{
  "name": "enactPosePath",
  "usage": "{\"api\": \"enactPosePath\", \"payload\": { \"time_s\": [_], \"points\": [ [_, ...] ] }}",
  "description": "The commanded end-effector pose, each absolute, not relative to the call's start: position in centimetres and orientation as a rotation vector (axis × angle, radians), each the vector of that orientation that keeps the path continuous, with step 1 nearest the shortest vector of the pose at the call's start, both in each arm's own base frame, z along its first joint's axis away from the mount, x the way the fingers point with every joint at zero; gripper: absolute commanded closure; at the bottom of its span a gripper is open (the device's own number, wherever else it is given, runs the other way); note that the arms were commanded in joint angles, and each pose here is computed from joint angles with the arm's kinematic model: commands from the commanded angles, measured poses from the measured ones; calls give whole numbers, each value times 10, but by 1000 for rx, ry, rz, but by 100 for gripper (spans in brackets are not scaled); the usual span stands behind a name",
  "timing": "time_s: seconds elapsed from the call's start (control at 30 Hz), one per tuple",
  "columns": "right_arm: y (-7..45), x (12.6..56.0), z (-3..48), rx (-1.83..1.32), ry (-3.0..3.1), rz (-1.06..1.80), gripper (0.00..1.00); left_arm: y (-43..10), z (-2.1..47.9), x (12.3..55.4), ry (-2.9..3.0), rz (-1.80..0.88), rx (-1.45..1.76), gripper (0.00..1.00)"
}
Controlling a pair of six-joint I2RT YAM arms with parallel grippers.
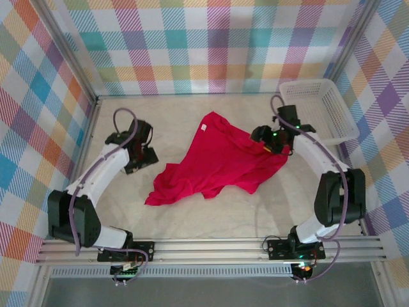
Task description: Fold the inside-out t-shirt
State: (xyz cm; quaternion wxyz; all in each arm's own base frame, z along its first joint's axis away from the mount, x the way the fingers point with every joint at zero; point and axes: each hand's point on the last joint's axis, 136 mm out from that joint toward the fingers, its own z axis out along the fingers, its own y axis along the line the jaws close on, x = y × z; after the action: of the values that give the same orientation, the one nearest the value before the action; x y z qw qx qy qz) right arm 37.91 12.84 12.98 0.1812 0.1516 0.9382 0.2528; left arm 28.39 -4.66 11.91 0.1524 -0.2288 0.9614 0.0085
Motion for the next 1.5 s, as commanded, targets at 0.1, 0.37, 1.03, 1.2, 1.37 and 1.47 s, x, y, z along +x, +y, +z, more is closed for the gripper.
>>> {"api": "enactPosePath", "payload": {
  "time_s": [0.1, 0.37, 1.03, 1.2, 1.37, 1.47],
  "points": [
    [183, 410, 114, 189, 2695, 735, 34, -53, 73, 242, 2824, -95, -762, 24],
    [236, 503, 113, 88, 2589, 554, 35, -50, 48, 241, 2837, -57, -808, 20],
    [297, 584, 63, 26, 2578, 548, 97, -62, 7, 255, 2919, -74, -831, 69],
    [297, 585, 139, -44, 2457, 583, 100, -58, 33, 264, 2877, -44, -798, 100],
    [284, 573, 243, -89, 2292, 583, 100, -49, 86, 280, 2775, -33, -755, 100],
    [273, 557, 294, -100, 2221, 588, 100, -42, 122, 287, 2698, -49, -745, 100]
  ]
}}
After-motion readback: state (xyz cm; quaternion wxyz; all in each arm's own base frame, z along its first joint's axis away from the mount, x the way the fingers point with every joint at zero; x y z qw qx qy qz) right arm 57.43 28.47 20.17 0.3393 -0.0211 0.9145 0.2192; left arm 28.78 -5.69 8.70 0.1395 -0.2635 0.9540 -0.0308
